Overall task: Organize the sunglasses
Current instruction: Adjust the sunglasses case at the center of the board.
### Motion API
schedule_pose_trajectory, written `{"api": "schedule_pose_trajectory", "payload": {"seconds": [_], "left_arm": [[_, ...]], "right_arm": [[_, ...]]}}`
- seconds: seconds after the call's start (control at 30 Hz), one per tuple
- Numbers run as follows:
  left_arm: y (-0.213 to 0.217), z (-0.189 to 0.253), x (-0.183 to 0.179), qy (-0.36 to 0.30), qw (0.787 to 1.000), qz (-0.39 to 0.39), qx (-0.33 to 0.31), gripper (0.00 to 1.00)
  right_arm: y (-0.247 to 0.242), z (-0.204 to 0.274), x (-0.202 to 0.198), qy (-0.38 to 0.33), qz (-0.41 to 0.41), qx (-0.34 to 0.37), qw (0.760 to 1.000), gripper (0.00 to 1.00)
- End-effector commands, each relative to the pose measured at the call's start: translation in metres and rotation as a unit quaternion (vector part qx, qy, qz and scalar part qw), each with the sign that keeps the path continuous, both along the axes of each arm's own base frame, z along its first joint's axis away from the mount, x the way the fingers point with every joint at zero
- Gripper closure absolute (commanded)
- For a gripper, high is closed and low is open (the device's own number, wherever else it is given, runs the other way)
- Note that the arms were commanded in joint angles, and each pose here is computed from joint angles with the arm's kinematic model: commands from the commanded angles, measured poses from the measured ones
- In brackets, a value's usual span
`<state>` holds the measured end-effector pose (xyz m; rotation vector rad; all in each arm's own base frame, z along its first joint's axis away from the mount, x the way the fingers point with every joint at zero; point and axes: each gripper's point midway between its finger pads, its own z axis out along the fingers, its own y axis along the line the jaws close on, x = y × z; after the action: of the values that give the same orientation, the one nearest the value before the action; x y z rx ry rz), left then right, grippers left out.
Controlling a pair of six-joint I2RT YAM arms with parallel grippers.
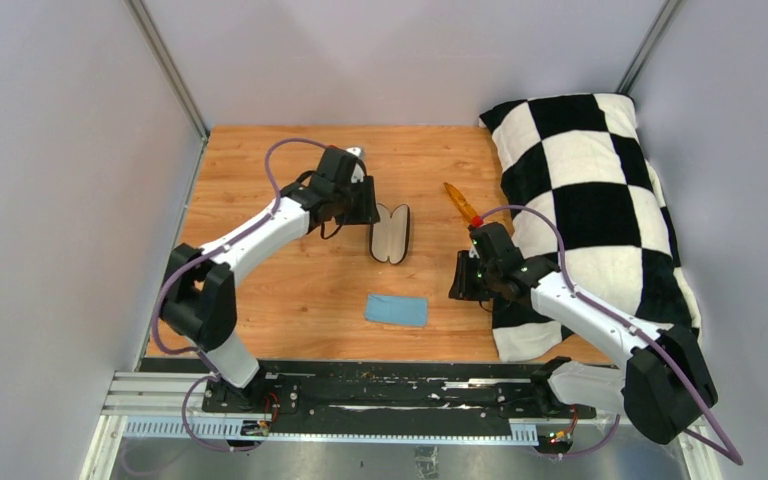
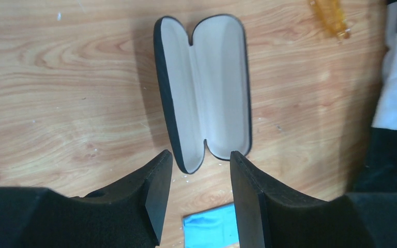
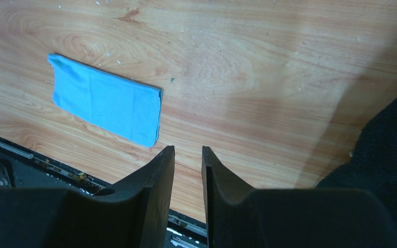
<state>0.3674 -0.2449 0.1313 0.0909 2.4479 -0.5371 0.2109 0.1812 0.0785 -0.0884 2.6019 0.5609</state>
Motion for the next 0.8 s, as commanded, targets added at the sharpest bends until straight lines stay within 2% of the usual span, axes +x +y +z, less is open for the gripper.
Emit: {"api": "schedule_pose_trajectory", "payload": {"seconds": [0.0, 0.17, 0.53, 0.77], "left_arm": [[0.011, 0.020, -0.009, -0.019, 1.000, -0.004, 0.009, 0.51], [0.000, 0.009, -0.023, 0.009, 0.999, -0.030, -0.010, 0.51], [-0.002, -0.030, -0.034, 0.048, 0.998, -0.027, -0.009, 0.51], [-0.008, -0.035, -0.025, 0.048, 0.998, -0.033, -0.008, 0.52]], "right_arm": [[-0.007, -0.003, 0.000, 0.004, -0.003, -0.021, 1.000, 0.68], [-0.006, 0.000, 0.003, -0.002, -0.004, -0.019, 1.000, 0.69], [-0.007, -0.001, 0.004, -0.003, -0.005, -0.024, 1.000, 0.68], [-0.008, -0.003, 0.002, -0.001, -0.004, -0.025, 1.000, 0.68]]}}
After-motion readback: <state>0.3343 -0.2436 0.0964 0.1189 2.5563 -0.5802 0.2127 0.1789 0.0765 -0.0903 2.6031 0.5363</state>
